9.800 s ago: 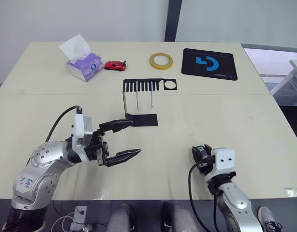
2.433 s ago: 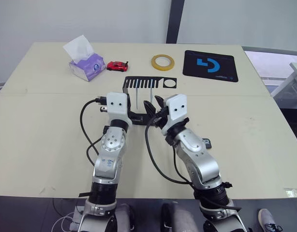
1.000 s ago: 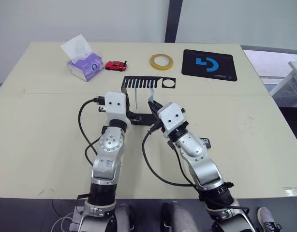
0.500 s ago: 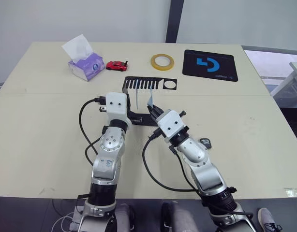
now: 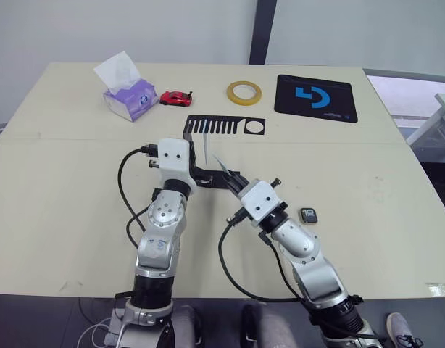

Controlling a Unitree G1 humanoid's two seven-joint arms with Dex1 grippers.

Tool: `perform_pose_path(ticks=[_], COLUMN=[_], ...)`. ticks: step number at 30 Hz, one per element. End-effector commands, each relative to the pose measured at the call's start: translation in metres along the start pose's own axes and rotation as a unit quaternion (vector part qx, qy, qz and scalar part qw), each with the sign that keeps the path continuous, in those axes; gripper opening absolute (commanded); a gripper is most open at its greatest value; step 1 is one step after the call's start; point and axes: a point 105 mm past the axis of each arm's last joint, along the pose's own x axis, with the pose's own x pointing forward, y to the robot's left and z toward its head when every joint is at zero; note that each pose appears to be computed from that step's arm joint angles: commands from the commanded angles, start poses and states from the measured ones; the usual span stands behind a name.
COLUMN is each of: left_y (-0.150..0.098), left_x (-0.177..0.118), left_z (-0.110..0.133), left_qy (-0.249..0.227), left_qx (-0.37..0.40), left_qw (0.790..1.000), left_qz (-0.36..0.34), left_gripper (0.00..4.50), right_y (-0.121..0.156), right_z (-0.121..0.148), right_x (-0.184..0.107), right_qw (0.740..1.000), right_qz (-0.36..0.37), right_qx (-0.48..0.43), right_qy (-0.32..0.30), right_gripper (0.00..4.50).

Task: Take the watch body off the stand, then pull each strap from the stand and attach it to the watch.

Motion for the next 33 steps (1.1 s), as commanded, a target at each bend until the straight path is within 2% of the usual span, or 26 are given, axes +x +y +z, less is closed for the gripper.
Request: perform_pose_path(ticks=[1, 4, 8, 12, 18, 20, 25, 26, 28, 29, 31, 33], left_y=[-0.006, -0.009, -0.012, -0.013, 0.0, 0.013, 0.032, 0.033, 0.036, 0.038, 0.039, 0.035], left_x=[-0.002, -0.003, -0.004, -0.011, -0.031, -0.042, -0.064, -0.069, -0.079, -0.085, -0.1, -0.118], left_z=[-0.002, 0.001, -0.001, 0.001, -0.007, -0.011, -0.012, -0.009, -0.005, -0.002, 0.007, 0.02], left_qy=[0.007, 0.0, 0.006, 0.01, 0.042, 0.057, 0.078, 0.078, 0.079, 0.076, 0.071, 0.078], left_qx=[-0.009, -0.013, -0.007, -0.007, 0.003, 0.016, -0.01, -0.025, -0.051, -0.067, -0.11, -0.156], left_qw=[1.0, 1.0, 0.999, 0.998, 0.993, 0.99, 0.979, 0.974, 0.961, 0.952, 0.921, 0.871], left_qz=[-0.015, -0.022, -0.036, -0.069, -0.112, -0.13, -0.19, -0.21, -0.258, -0.289, -0.366, -0.46], left_gripper=[0.0, 1.07, 3.01, 3.01, 3.01, 3.01, 3.01, 3.27, 3.86, 4.32, 4.42, 4.42], right_y=[-0.013, -0.019, -0.027, -0.032, -0.031, -0.03, -0.036, -0.038, -0.041, -0.041, -0.04, -0.032], right_z=[0.021, 0.021, 0.019, 0.021, 0.023, 0.023, 0.025, 0.026, 0.027, 0.028, 0.03, 0.032], right_x=[-0.007, -0.013, -0.019, -0.025, -0.034, -0.04, -0.049, -0.051, -0.054, -0.055, -0.055, -0.055], right_qw=[0.999, 0.999, 0.999, 0.999, 0.997, 0.994, 0.985, 0.981, 0.972, 0.965, 0.95, 0.928], right_qz=[-0.012, -0.007, -0.002, 0.021, 0.071, 0.094, 0.117, 0.121, 0.129, 0.135, 0.156, 0.192], right_qx=[-0.008, -0.014, -0.013, 0.0, 0.014, 0.033, 0.118, 0.142, 0.193, 0.219, 0.266, 0.318], right_qy=[-0.04, -0.04, -0.036, -0.038, -0.042, -0.039, -0.043, -0.044, -0.044, -0.044, -0.041, -0.031], right_gripper=[0.03, 0.0, 0.0, 0.0, 0.0, 0.0, 0.0, 0.0, 0.0, 0.0, 0.0, 0.0])
